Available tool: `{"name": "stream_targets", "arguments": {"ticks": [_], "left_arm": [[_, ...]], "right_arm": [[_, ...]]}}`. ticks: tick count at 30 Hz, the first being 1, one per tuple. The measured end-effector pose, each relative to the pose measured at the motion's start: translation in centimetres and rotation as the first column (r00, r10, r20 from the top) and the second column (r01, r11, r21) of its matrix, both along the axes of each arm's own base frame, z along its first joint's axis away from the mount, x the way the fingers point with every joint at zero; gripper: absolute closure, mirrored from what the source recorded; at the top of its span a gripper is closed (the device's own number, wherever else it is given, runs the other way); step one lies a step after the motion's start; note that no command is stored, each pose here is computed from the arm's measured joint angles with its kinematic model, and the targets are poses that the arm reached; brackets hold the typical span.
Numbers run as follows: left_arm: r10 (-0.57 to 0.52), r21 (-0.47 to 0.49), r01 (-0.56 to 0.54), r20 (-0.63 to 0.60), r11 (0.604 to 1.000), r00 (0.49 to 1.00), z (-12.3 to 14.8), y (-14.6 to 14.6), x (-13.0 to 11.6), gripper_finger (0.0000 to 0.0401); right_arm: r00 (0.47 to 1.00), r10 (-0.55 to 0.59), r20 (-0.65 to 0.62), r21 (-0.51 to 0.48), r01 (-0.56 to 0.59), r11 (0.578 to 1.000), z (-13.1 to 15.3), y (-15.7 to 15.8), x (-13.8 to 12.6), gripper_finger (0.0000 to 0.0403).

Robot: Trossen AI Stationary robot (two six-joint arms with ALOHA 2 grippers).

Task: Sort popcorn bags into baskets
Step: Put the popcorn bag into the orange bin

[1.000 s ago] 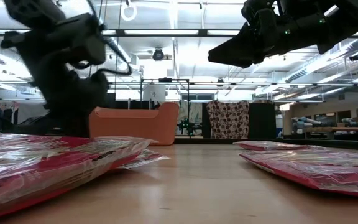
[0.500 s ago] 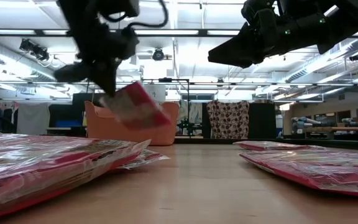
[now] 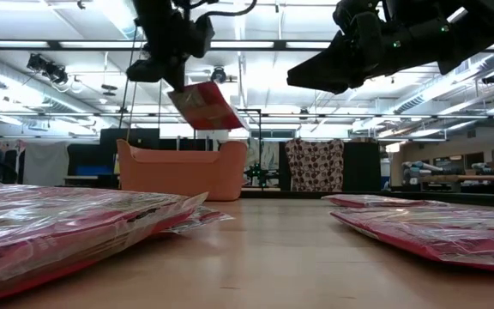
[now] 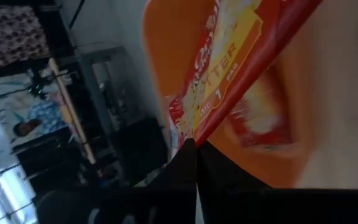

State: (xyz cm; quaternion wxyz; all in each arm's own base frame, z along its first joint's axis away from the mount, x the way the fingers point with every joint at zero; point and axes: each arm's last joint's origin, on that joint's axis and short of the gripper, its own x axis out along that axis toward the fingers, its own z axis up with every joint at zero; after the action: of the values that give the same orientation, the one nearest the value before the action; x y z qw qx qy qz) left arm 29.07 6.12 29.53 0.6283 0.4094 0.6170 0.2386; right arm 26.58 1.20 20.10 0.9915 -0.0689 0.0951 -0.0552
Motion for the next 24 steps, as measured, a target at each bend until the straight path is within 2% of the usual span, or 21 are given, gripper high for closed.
{"name": "stream_targets", "arguments": {"ticks": [3,7,9,11,13,14,17,19,22,24], "left_arm": [[0.084,-0.005,-0.084,0.043,0.996,0.996,0.3,3.1,-0.3,0.0401],[0.229,-0.093,-0.218,0.126,0.971,0.965,-0.5,7.4,-1.0,0.0401],[0.311,-0.145,-0.289,0.162,0.946,0.937,-1.3,9.4,-1.3,0.0401],[0.397,-0.239,-0.345,0.22,0.908,0.891,-2.2,11.3,-1.6,0.04],[0.471,-0.338,-0.382,0.238,0.86,0.85,-3.3,12.6,-1.7,0.0388],[0.502,-0.354,-0.409,0.231,0.841,0.833,-3.8,13.1,-1.8,0.0374],[0.513,-0.355,-0.436,0.158,0.827,0.844,-4.4,12.6,-2.0,0.0321],[0.475,-0.41,-0.393,0.116,0.823,0.872,-4.5,11.3,-1.7,0.0286],[0.363,-0.573,-0.235,0.118,0.785,0.924,-3.8,8.2,-0.8,0.0251],[0.275,-0.674,-0.114,0.137,0.73,0.952,-3.5,5.8,0.1,0.0242]], "right_arm": [[1.0,0.0,0.0,0.0,0.0,1.0,0.0,0.0,0.0,0.0215],[1.0,0.001,0.0,-0.001,-0.001,1.0,0.0,0.0,0.0,0.0215],[1.0,0.001,0.0,-0.004,-0.001,1.0,0.0,0.0,0.0,0.0215],[1.0,0.001,-0.002,-0.008,-0.001,1.0,0.0,0.0,0.0,0.0215],[1.0,0.001,-0.003,-0.008,-0.001,1.0,0.0,0.0,0.0,0.0215],[1.0,0.002,-0.006,-0.008,-0.002,1.0,0.0,0.0,0.0,0.0215],[1.0,0.001,-0.015,-0.009,-0.001,1.0,-0.1,0.0,0.0,0.0215],[1.0,0.001,-0.03,-0.01,-0.001,1.0,-0.3,0.0,-0.1,0.0215],[1.0,-0.002,-0.03,-0.01,0.002,1.0,-0.3,-0.1,-0.1,0.0215],[1.0,-0.003,-0.03,-0.01,0.003,1.0,-0.3,-0.1,-0.1,0.0215]]}}
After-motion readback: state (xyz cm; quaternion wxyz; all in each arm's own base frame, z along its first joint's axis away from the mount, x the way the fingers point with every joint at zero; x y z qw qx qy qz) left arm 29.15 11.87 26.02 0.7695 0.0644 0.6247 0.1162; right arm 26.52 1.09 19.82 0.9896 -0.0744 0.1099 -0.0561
